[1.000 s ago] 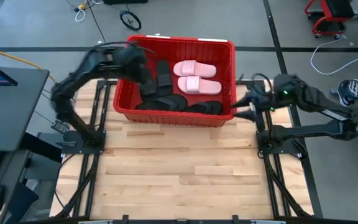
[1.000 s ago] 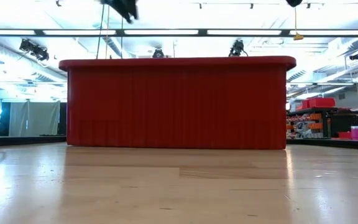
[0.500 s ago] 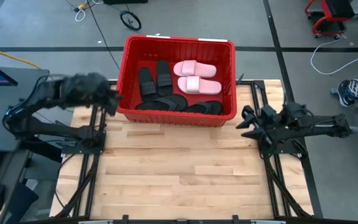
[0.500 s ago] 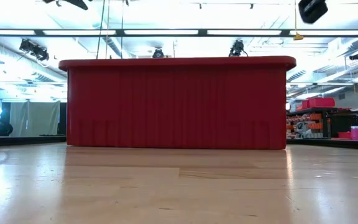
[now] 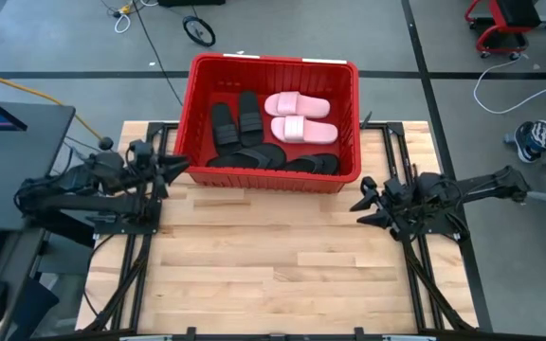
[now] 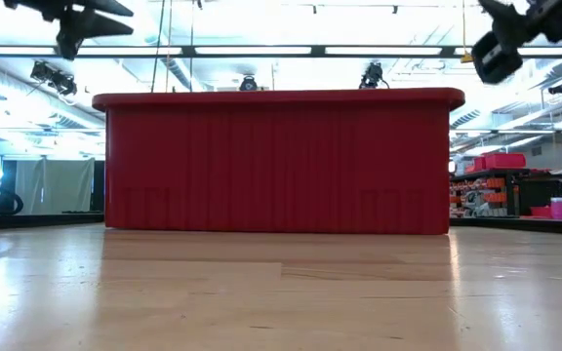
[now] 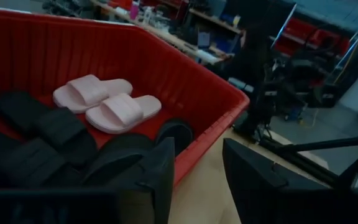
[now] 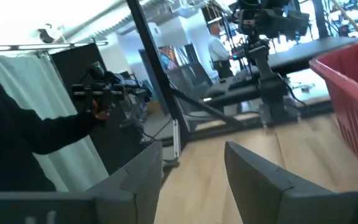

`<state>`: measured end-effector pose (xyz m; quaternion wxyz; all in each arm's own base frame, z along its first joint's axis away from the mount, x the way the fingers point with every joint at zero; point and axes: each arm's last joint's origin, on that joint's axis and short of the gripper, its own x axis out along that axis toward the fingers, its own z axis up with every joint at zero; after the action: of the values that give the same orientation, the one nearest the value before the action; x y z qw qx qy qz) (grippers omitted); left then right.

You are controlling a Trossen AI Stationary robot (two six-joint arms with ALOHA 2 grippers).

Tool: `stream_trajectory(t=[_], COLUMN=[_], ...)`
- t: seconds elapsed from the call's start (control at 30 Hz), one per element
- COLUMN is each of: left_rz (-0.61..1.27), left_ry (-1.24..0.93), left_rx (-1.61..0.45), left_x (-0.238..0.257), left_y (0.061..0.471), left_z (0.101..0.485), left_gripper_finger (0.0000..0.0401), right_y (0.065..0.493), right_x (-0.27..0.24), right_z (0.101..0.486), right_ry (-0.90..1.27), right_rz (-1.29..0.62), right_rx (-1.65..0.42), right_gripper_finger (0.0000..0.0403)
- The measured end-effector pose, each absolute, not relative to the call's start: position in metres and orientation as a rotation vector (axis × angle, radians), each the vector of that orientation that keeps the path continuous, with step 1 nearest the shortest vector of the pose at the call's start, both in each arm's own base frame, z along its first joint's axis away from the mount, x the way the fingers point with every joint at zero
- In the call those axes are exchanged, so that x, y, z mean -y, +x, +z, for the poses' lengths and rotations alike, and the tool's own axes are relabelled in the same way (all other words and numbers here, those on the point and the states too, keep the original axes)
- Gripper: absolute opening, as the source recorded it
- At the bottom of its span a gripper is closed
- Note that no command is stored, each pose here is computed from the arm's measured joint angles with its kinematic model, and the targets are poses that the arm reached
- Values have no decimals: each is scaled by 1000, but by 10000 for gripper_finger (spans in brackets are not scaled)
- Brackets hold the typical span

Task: Pick and place slides into bin
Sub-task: Return to Home Position

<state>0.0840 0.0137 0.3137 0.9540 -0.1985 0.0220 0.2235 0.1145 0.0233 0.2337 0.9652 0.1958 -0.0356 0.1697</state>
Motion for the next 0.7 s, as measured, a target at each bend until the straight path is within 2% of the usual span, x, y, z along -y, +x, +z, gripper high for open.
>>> stream_trajectory(t=[0.33,0.6,0.7], left_rz=[434,409,355], left_ry=[-370,-383,-386], left_rx=[38,111,128], left_x=[-13,-12,-11], left_y=[60,48,50], left_z=[287,271,264], left_gripper_finger=[120,104,99], right_y=[116,116,117], right_x=[-23,-19,-18], right_z=[212,194,191], right_ry=[391,431,428], right_rz=[301,182,147], right_rx=[26,146,129], right_gripper_finger=[180,180,180])
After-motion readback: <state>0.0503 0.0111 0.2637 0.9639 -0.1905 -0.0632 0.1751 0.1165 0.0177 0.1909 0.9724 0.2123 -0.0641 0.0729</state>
